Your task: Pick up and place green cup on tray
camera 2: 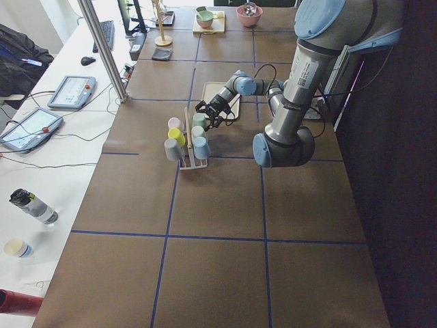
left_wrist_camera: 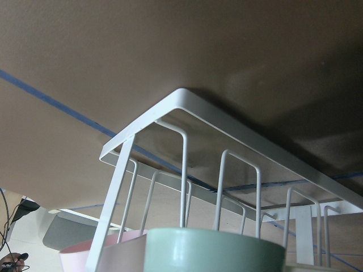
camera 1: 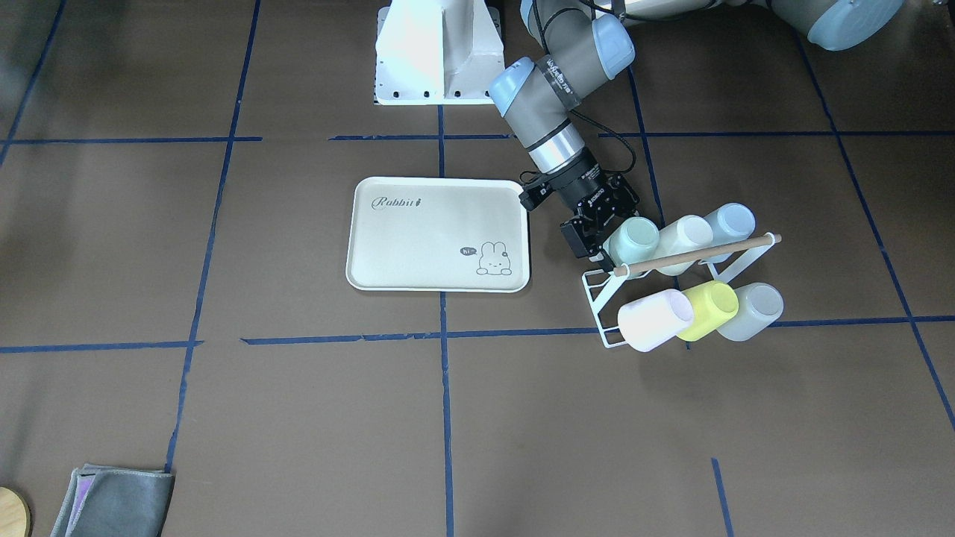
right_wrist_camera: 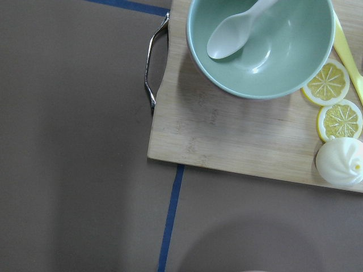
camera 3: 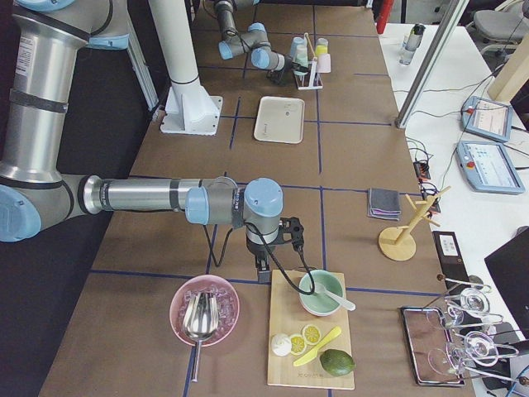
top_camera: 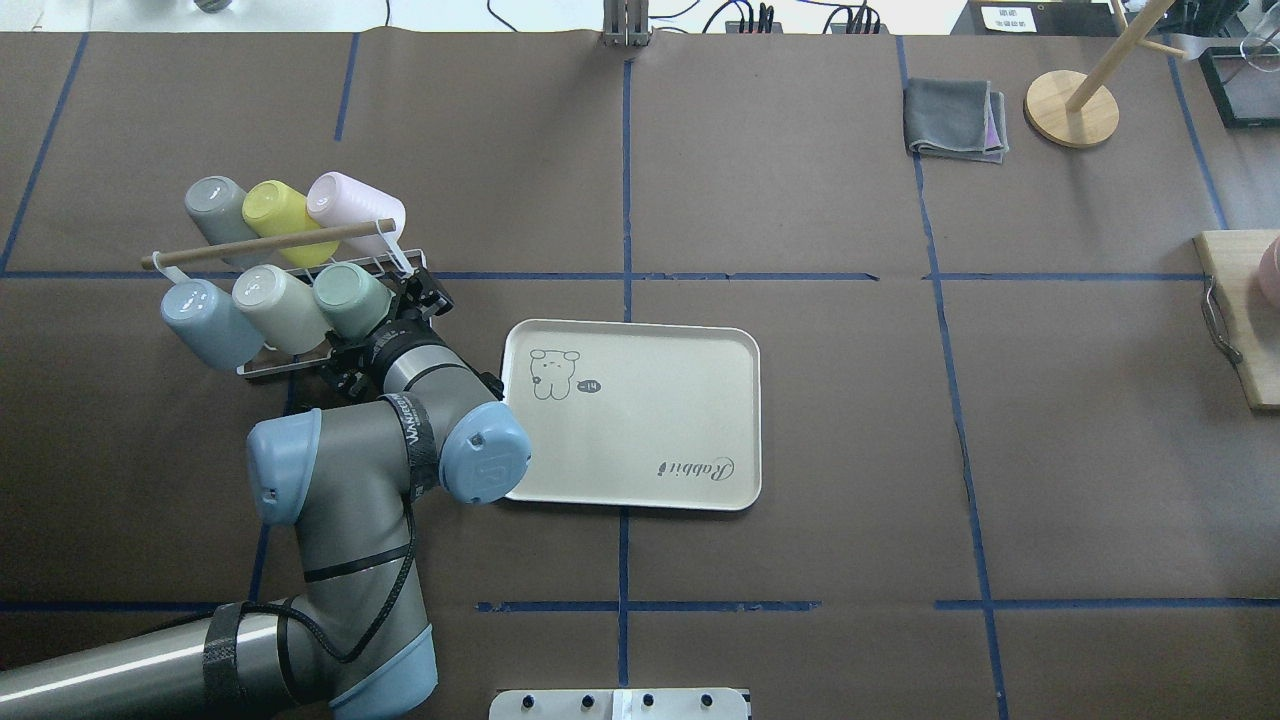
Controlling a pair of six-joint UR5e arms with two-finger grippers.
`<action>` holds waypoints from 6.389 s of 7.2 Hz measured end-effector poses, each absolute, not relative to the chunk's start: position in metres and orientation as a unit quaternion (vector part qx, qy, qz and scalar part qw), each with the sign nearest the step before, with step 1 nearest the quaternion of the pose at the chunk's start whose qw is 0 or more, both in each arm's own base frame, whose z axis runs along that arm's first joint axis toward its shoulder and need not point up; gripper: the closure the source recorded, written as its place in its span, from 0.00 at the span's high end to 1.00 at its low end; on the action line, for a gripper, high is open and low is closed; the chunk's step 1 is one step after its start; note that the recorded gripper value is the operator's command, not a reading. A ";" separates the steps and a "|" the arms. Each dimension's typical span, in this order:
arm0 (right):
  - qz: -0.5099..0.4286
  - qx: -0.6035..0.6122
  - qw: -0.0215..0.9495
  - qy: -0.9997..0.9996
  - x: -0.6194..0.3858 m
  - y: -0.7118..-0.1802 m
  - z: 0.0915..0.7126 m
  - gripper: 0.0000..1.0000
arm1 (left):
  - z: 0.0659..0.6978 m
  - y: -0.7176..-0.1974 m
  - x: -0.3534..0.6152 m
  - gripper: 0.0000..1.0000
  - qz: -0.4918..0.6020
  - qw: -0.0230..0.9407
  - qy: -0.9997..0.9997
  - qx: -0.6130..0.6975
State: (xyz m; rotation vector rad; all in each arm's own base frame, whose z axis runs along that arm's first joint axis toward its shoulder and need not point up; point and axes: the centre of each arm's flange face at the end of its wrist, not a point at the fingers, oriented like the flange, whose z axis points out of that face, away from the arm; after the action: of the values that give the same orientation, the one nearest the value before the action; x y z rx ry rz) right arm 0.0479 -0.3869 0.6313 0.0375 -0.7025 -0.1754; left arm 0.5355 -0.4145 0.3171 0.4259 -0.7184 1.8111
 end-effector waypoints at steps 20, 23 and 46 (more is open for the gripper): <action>-0.087 0.023 0.935 -0.344 0.048 -0.389 0.629 1.00 | 0.206 -0.386 0.404 0.72 0.673 0.618 -0.225 0.338; -0.088 0.024 0.935 -0.343 0.047 -0.391 0.629 1.00 | 0.183 -0.369 0.399 0.72 0.502 0.761 0.001 0.410; -0.086 0.018 0.935 -0.344 0.047 -0.395 0.637 1.00 | 0.259 -0.384 0.592 0.95 0.059 0.651 0.568 0.501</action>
State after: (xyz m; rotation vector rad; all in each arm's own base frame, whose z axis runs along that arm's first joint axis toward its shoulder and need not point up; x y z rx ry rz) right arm 0.0469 -0.3947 0.6370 0.0375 -0.7026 -0.1762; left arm 0.5920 -0.3844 0.2594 1.1377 1.2898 0.1336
